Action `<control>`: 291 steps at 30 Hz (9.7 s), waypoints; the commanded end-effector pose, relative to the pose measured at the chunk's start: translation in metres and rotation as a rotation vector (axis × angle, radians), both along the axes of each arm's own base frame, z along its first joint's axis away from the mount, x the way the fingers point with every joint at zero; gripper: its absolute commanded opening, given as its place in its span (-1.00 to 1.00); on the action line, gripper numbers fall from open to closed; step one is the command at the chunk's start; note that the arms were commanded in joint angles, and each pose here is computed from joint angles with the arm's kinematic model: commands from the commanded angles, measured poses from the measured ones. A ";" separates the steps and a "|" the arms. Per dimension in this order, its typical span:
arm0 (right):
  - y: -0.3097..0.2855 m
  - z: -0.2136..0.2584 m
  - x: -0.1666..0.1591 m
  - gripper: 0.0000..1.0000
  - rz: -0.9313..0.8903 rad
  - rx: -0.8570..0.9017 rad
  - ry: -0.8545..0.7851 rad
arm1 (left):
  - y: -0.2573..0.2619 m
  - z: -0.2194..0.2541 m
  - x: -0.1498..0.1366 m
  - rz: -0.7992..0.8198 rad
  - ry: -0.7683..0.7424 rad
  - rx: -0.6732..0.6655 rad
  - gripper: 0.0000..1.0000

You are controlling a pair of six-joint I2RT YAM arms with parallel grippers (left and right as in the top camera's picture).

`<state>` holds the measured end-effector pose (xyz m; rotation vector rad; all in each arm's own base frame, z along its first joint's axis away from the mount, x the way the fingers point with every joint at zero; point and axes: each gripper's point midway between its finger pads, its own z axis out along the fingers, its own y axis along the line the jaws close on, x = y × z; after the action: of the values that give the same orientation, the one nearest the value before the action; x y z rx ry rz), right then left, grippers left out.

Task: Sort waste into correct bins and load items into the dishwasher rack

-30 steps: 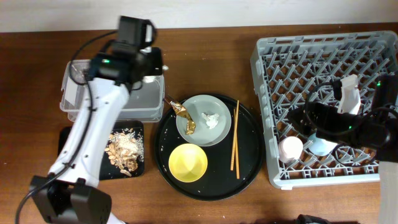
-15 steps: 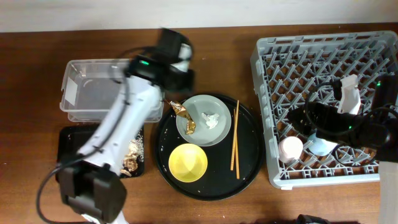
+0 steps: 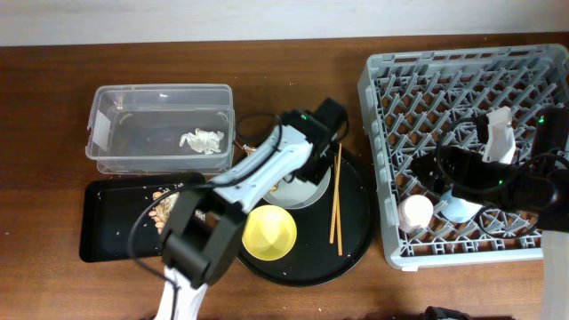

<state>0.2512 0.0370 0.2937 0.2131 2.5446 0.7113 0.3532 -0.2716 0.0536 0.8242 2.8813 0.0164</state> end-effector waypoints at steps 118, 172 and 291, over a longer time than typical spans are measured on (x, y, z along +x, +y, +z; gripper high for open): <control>0.023 -0.139 0.048 0.97 0.201 -0.056 0.499 | 0.213 0.103 -0.118 0.199 -1.209 -0.532 0.99; -0.159 -0.045 0.086 -0.92 -0.848 -1.022 0.032 | 0.213 0.103 -0.118 0.198 -1.209 -0.532 0.99; -0.238 -0.142 -0.050 0.14 -1.093 0.104 0.477 | 0.213 0.103 -0.118 0.198 -1.209 -0.532 0.99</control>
<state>0.2004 -0.2021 0.1604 1.7122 2.2977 0.1840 0.2357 -0.0578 0.1574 0.2440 1.6720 -0.1555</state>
